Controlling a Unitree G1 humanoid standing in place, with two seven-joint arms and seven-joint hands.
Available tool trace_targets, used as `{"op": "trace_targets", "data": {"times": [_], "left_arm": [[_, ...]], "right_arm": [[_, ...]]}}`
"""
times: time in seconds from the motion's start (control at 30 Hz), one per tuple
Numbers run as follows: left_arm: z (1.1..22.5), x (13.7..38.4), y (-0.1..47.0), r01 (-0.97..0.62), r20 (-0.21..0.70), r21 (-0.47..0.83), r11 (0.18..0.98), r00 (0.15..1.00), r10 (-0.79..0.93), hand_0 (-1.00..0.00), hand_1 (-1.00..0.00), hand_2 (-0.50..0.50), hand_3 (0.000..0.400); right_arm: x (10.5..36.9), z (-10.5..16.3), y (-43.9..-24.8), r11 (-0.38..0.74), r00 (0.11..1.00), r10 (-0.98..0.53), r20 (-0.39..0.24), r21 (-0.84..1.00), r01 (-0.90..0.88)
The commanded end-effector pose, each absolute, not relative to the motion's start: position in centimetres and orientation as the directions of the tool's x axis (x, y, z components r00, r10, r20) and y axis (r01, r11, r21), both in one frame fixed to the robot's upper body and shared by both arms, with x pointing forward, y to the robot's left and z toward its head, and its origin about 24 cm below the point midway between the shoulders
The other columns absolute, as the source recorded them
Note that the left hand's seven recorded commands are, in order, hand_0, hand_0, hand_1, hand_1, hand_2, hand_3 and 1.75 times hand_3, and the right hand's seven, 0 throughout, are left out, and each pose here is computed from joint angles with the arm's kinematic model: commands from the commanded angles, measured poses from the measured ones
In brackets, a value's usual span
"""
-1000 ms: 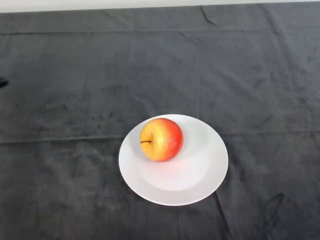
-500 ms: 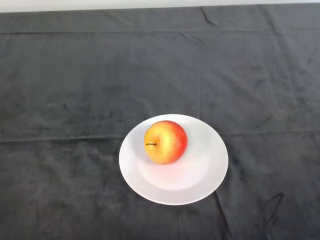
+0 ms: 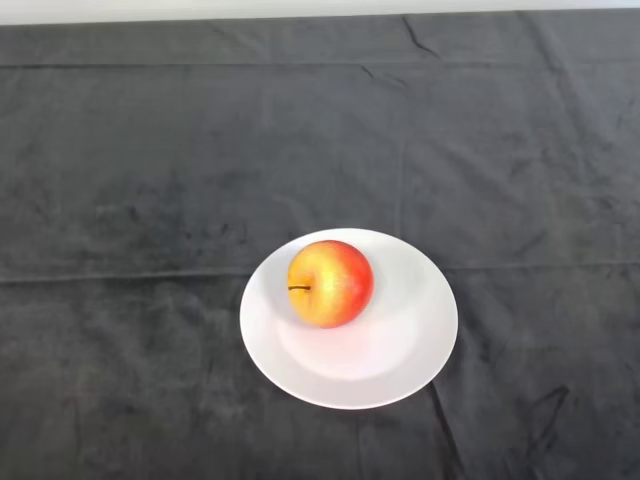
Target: Move the apple to the plate
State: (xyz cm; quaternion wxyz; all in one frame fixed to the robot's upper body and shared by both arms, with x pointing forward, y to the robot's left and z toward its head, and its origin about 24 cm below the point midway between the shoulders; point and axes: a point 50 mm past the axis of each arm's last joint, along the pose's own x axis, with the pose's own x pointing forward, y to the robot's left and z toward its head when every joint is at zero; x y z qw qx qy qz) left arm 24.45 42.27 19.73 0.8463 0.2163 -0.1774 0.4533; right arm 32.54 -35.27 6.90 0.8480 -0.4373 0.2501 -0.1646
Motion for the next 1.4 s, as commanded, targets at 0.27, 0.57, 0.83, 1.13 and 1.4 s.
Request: {"op": "trace_targets", "data": {"times": [0.27, 0.57, 0.83, 1.13, 1.4], "left_arm": [[21.75, 24.29, 42.79, -0.859, 0.548, 0.201, 0.471, 0.497, 0.673, 0.00, 0.00, 0.00, 0.000], [21.71, 24.30, 42.85, -0.854, 0.546, 0.208, 0.477, 0.506, 0.668, 0.00, 0.00, 0.00, 0.000], [21.69, 24.38, 42.78, -0.851, 0.545, 0.211, 0.481, 0.511, 0.665, 0.00, 0.00, 0.00, 0.000], [21.73, 24.23, 42.88, -0.850, 0.545, 0.212, 0.482, 0.512, 0.664, 0.00, 0.00, 0.00, 0.000], [21.75, 24.22, 42.86, -0.852, 0.546, 0.211, 0.480, 0.510, 0.665, 0.00, 0.00, 0.00, 0.000]], "right_arm": [[32.04, 7.24, -36.26, 0.543, 0.808, -0.524, -0.267, -0.837, 0.075], [32.05, 7.24, -36.26, 0.542, 0.808, -0.524, -0.267, -0.837, 0.075], [32.05, 7.23, -36.26, 0.542, 0.809, -0.524, -0.267, -0.837, 0.075], [31.99, 7.21, -36.33, 0.542, 0.808, -0.525, -0.267, -0.837, 0.075], [31.97, 7.22, -36.37, 0.542, 0.807, -0.526, -0.267, -0.837, 0.076]]}}
